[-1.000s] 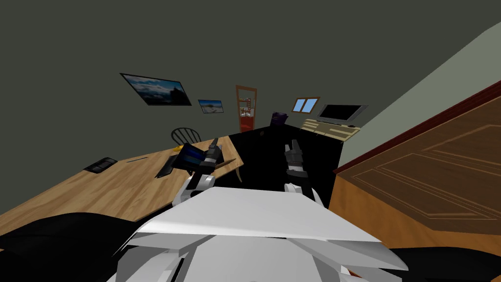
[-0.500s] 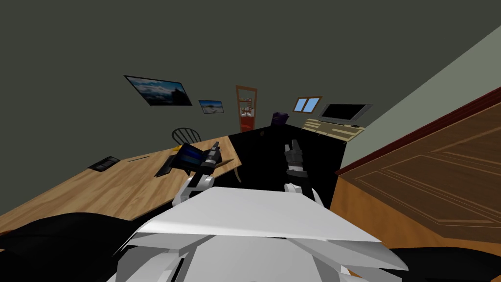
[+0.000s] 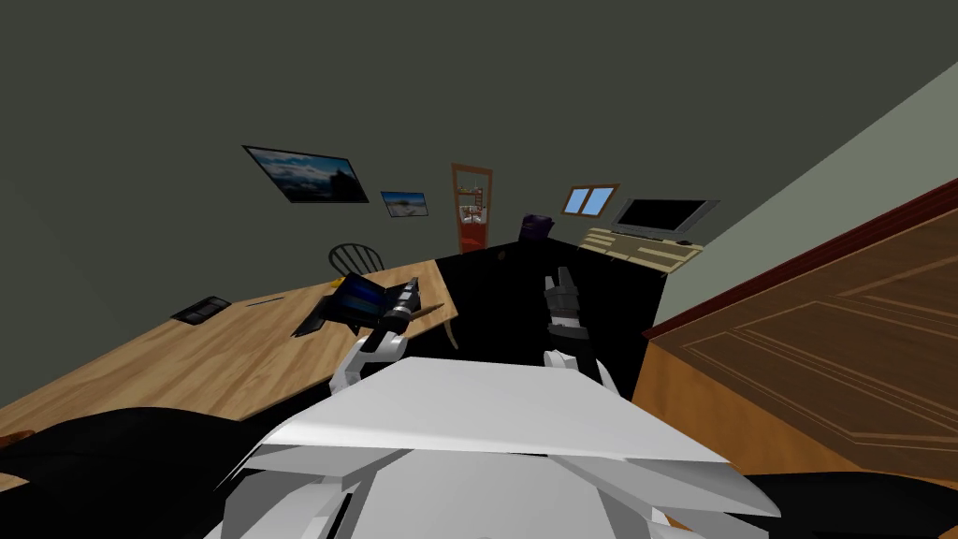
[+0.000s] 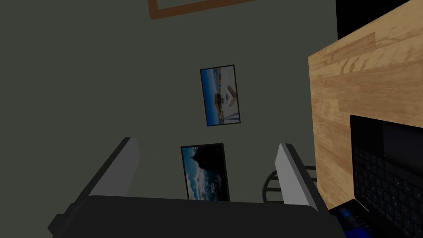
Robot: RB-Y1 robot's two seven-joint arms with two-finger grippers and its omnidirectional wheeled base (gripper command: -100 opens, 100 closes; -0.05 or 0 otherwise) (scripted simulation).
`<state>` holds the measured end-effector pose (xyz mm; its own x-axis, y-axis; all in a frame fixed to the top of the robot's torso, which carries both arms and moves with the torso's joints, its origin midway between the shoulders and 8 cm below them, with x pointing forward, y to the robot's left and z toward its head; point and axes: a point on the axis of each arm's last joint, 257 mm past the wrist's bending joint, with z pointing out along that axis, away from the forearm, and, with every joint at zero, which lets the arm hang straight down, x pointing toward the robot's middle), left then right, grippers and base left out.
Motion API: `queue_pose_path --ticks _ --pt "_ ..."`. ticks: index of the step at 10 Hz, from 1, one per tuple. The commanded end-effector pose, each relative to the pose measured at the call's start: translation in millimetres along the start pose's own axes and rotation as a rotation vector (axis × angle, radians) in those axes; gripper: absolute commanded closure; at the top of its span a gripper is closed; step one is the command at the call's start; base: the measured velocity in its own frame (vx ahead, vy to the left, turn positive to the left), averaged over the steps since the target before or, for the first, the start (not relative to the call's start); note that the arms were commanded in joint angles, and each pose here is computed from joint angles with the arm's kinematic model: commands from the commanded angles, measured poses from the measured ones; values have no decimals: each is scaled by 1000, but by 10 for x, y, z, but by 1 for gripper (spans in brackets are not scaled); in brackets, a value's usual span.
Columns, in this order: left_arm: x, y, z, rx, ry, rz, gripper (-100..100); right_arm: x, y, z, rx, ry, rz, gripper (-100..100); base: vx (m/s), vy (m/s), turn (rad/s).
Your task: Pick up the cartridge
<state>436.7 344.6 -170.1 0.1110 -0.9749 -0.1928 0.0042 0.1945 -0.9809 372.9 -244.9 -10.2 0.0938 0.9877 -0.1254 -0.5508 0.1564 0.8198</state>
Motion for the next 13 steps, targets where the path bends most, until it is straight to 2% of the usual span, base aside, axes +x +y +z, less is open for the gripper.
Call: queue_pose_path --ticks 1,2,3,4,5,6,7,8,9,12,13 --pt "-84 247 5 -73 -13 2 -100 0 0 0 0 0 0 0 19 -79 9" --pt "-83 286 2 -88 -12 2 -100 0 0 0 0 0 0 0 15 -60 15" --pt "-168 483 2 -143 -24 1 -100 0 0 0 0 0 0 0 24 -59 7" --pt "-168 514 -3 -155 -24 1 -100 0 0 0 0 0 0 0 23 -48 8" --pt "-257 718 -17 -214 -37 -2 -100 0 0 0 0 0 0 0 29 -57 1" --pt "-257 743 -22 -224 -37 -2 -100 0 0 0 0 0 0 0 25 -44 4" --pt "-349 926 -42 -275 -51 -7 -100 0 0 0 0 0 0 0 28 -47 -8" --pt "-348 970 -55 -293 -50 -8 -100 0 0 0 0 0 0 0 22 -41 -1" --pt "-444 1148 -85 -343 -65 -16 -100 0 0 0 0 0 0 0 26 -35 -15" --pt "-536 1414 -163 -432 -80 -28 -100 0 0 0 0 0 0 0 28 -32 -14" --pt "-633 1574 -208 -478 -96 -40 -100 0 0 0 0 0 0 0 38 -38 -43"
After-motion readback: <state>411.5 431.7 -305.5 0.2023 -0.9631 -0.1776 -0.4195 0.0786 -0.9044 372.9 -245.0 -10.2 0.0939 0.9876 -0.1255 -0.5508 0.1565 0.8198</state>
